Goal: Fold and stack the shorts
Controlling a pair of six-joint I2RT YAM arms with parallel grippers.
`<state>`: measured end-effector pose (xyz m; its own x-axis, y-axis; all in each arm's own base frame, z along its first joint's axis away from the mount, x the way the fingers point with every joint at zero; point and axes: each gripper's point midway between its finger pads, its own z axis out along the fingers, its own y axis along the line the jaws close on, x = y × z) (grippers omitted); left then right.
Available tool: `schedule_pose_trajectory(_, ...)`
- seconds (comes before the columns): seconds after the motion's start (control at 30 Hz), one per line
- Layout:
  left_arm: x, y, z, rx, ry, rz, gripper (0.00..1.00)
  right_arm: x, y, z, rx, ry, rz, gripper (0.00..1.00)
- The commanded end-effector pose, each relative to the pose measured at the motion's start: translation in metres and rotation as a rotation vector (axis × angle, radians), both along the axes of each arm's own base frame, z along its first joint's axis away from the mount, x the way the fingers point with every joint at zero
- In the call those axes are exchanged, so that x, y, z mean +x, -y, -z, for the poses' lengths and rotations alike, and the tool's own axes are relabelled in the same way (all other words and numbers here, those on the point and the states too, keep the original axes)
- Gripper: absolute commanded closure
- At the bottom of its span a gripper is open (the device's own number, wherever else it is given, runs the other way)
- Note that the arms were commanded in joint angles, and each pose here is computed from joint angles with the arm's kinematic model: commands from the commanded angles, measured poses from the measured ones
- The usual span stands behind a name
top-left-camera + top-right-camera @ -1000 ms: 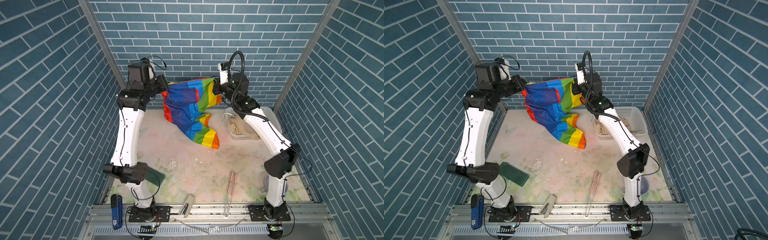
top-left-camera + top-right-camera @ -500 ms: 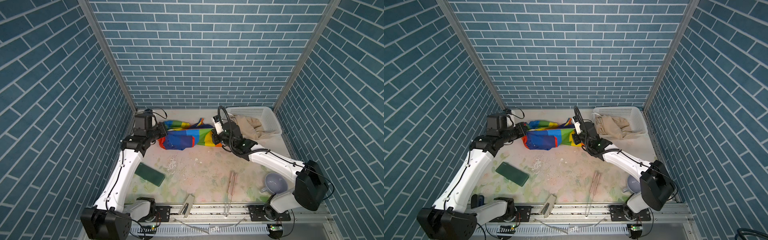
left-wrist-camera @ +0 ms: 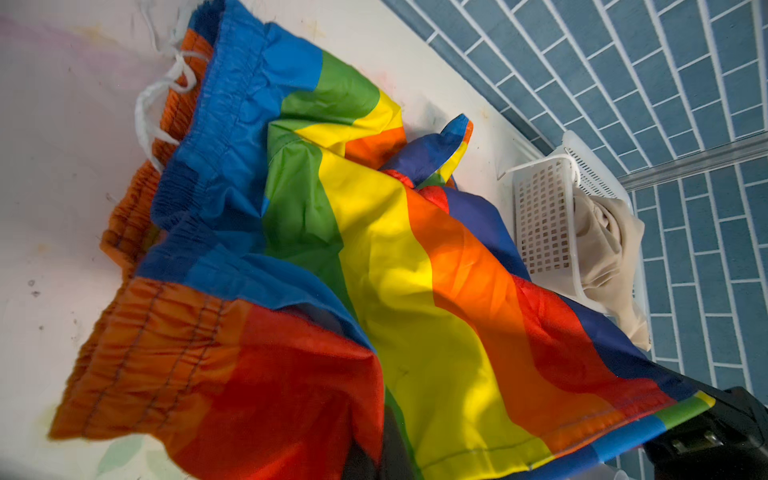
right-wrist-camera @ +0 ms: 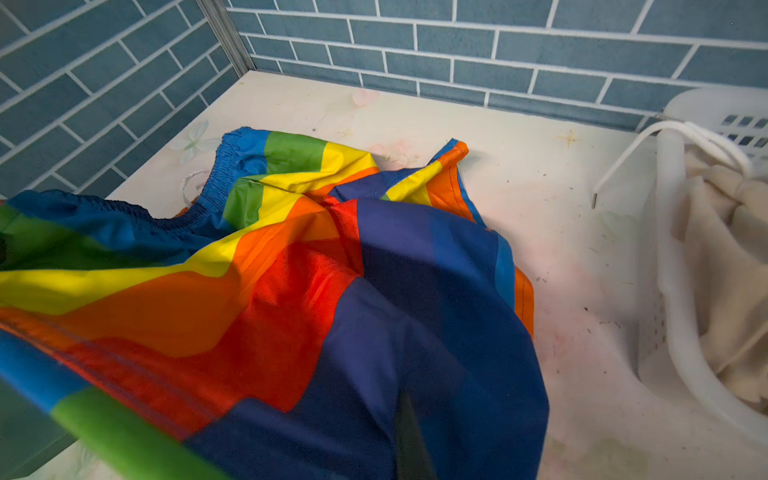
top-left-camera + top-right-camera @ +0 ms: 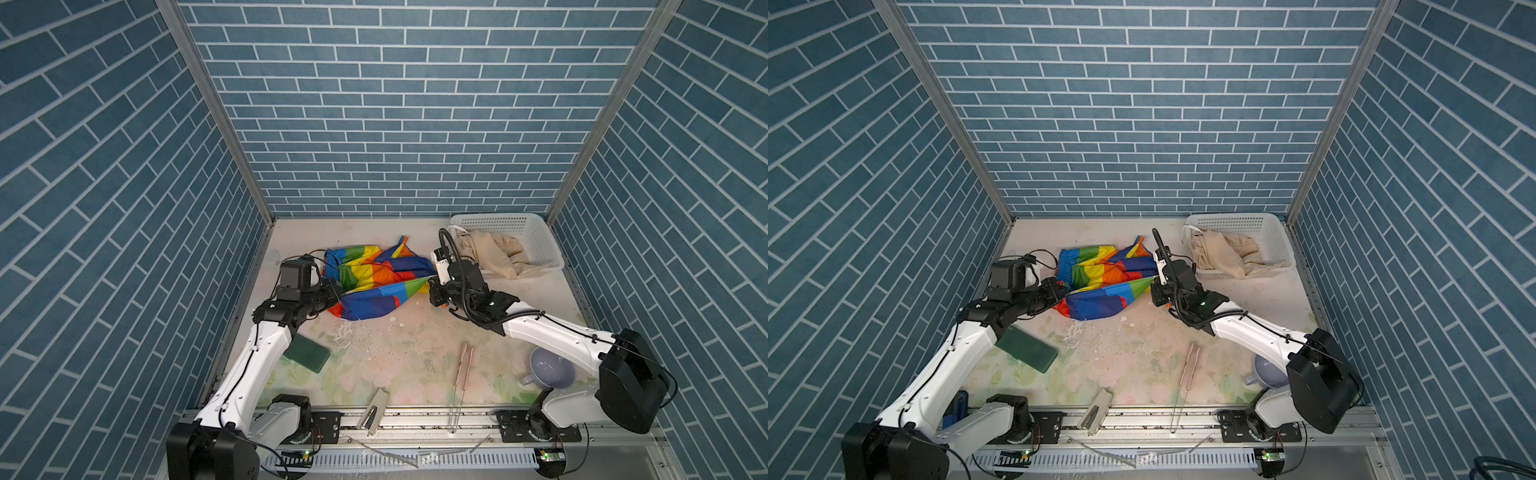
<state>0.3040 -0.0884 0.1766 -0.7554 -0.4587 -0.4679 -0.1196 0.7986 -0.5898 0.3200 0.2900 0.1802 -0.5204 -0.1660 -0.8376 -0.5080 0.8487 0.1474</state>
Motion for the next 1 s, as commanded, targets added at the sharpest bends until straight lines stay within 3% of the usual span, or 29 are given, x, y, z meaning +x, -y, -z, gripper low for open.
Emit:
schedule_pose_trajectory(0.0, -0.002, -0.057, 0.029, 0.165, -0.089, -0.211, 1.00, 0.029, 0.070, 0.022, -0.101, -0.025, 0.337, 1.00)
schedule_pose_trajectory(0.13, 0.015, -0.056, 0.022, 0.160, -0.068, -0.213, 1.00, 0.050, 0.081, 0.020, -0.158, -0.043, 0.396, 1.00)
schedule_pose_trajectory(0.27, 0.028, -0.061, 0.006, 0.175, -0.008, -0.241, 0.96, 0.084, 0.122, -0.013, 0.036, -0.061, 0.532, 1.00)
schedule_pose_trajectory(0.33, 0.031, -0.061, 0.003, 0.176, 0.004, -0.239, 0.99, 0.092, 0.134, -0.035, 0.039, 0.000, 0.557, 1.00)
schedule_pose_trajectory(0.5, 0.041, -0.056, 0.024, 0.144, -0.050, -0.240, 1.00, 0.109, 0.107, -0.022, -0.003, -0.060, 0.450, 1.00)
schedule_pose_trajectory(0.63, 0.082, -0.045, 0.018, 0.101, -0.034, -0.231, 1.00, 0.145, 0.083, -0.007, -0.046, -0.108, 0.413, 1.00)
schedule_pose_trajectory(0.8, 0.156, -0.030, -0.058, 0.097, 0.118, -0.206, 1.00, 0.220, 0.068, -0.060, 0.004, -0.013, 0.433, 1.00)
schedule_pose_trajectory(0.97, 0.209, -0.022, -0.179, 0.113, 0.345, -0.178, 1.00, 0.284, 0.067, -0.174, 0.094, 0.235, 0.477, 1.00)
